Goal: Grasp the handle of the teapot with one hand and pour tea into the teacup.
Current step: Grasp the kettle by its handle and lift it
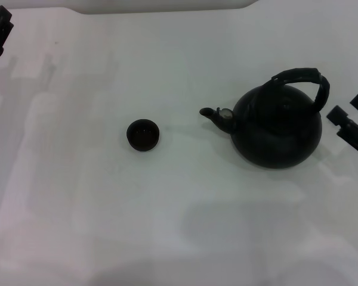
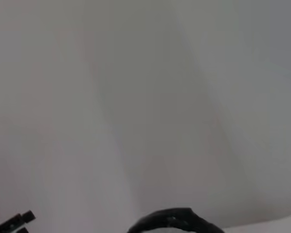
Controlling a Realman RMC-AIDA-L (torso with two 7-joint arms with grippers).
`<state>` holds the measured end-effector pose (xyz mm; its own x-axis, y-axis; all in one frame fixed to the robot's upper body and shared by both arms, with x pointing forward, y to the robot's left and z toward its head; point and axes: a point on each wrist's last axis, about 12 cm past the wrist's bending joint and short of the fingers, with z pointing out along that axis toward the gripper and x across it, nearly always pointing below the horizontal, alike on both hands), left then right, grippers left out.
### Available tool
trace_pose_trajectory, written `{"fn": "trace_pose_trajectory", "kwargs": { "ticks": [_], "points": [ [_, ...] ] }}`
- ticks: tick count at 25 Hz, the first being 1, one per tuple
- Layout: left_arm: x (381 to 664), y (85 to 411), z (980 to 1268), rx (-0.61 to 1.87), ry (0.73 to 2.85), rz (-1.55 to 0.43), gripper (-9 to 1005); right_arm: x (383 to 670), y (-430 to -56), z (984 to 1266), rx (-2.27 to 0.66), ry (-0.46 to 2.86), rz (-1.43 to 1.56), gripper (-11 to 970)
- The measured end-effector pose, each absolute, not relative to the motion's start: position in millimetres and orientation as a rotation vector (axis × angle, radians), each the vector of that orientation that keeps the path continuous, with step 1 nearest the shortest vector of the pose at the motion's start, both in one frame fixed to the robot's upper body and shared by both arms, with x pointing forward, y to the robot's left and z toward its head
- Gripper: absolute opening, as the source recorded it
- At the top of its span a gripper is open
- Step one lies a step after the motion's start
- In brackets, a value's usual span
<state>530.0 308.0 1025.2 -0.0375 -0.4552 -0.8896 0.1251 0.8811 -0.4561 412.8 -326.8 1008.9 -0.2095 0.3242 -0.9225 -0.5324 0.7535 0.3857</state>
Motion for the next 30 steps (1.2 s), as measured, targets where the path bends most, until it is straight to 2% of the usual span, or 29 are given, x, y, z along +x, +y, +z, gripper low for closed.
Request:
{"fn": "trace_pose_trajectory", "kwargs": {
  "ticks": [21, 30],
  "points": [
    [525.3, 309.5, 1022.7, -0.296, 1.546, -0.509, 865, 453.9, -306.6, 1003.0, -0.169, 1.671, 0.742, 868],
    [524.4, 308.9, 1022.4, -0.299, 1.544, -0.510, 866, 456.0, -307.4, 1001.1, -0.166, 1.686, 0.718, 868]
  ]
}}
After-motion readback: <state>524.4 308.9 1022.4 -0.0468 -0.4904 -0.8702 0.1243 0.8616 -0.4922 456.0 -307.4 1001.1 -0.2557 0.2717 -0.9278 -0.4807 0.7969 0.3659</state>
